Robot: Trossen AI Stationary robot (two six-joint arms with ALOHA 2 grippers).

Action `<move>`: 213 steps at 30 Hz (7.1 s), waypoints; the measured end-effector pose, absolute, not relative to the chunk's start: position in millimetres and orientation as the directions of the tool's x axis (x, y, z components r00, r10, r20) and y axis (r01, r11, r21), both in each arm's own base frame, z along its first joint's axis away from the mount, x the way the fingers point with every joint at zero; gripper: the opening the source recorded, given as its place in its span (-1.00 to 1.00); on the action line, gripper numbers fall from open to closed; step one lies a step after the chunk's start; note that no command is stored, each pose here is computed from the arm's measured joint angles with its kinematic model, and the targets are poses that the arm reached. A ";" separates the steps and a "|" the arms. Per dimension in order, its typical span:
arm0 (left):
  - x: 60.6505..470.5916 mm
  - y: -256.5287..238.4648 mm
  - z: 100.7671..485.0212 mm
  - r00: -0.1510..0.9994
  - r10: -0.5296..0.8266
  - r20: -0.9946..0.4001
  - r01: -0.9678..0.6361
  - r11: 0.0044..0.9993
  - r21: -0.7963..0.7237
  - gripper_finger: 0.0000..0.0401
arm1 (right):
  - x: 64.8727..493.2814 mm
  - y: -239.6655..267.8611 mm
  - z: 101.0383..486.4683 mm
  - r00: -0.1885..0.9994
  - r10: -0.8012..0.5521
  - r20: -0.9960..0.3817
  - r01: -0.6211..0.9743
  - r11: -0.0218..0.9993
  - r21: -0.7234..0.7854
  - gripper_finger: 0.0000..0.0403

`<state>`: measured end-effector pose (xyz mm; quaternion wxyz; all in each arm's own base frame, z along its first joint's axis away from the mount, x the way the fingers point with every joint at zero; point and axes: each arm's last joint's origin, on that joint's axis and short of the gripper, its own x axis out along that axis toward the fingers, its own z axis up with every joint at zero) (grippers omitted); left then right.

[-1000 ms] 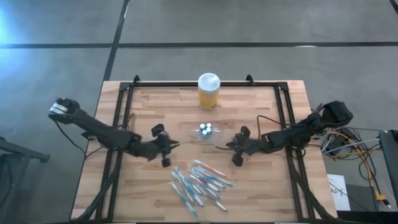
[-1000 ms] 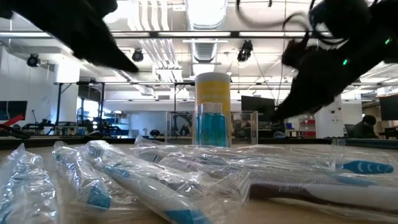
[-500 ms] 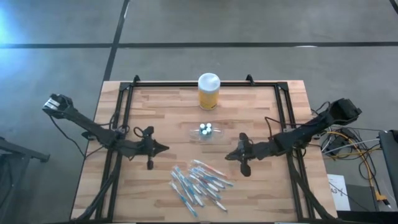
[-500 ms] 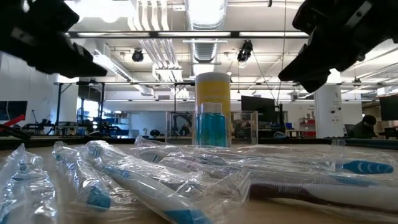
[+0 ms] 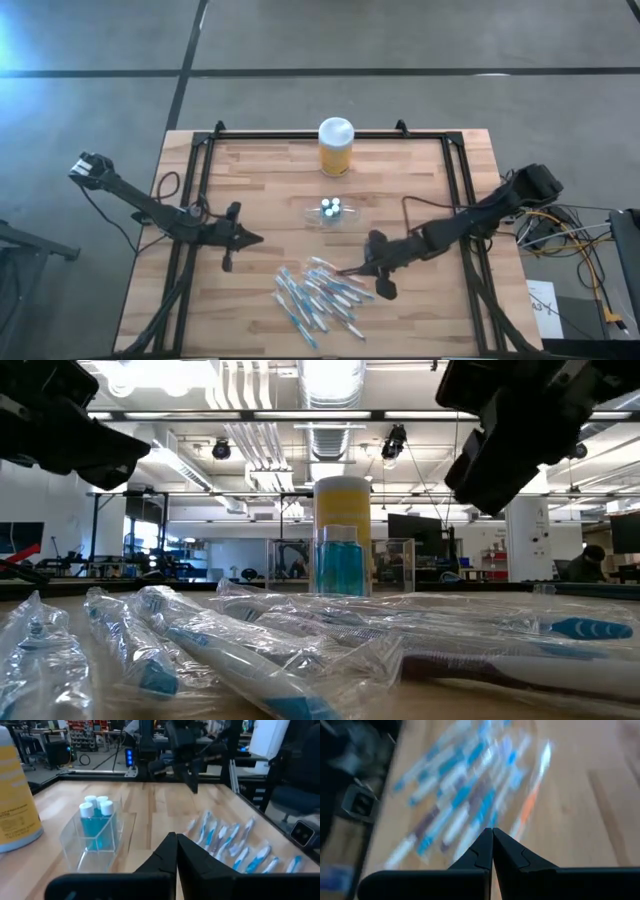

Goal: Pick & Place toothbrushing station
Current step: Put the blue toothbrush into the transparent organizer

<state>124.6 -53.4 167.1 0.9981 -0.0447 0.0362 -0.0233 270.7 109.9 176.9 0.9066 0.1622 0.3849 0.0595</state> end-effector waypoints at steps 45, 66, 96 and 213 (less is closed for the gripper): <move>122.8 -52.8 159.0 0.986 -0.061 -0.153 0.042 0.991 -0.124 -0.91 | 368.6 139.9 156.8 0.260 0.098 -0.961 0.118 0.984 0.132 -0.35; 122.7 -52.7 159.0 0.987 -0.060 -0.152 0.040 0.990 -0.133 -0.93 | 365.1 129.1 139.2 0.250 0.140 -0.958 0.113 0.979 0.173 -0.77; 122.7 -53.1 158.9 0.985 -0.073 -0.153 0.050 0.988 -0.147 -0.93 | 277.1 79.9 284.1 0.963 -0.175 -0.206 0.171 0.985 -0.037 -0.94; 122.9 -54.1 157.4 0.980 -0.103 -0.169 0.069 0.979 -0.192 -0.93 | 401.2 146.7 161.7 0.462 0.100 -0.881 -0.016 0.994 0.104 -0.24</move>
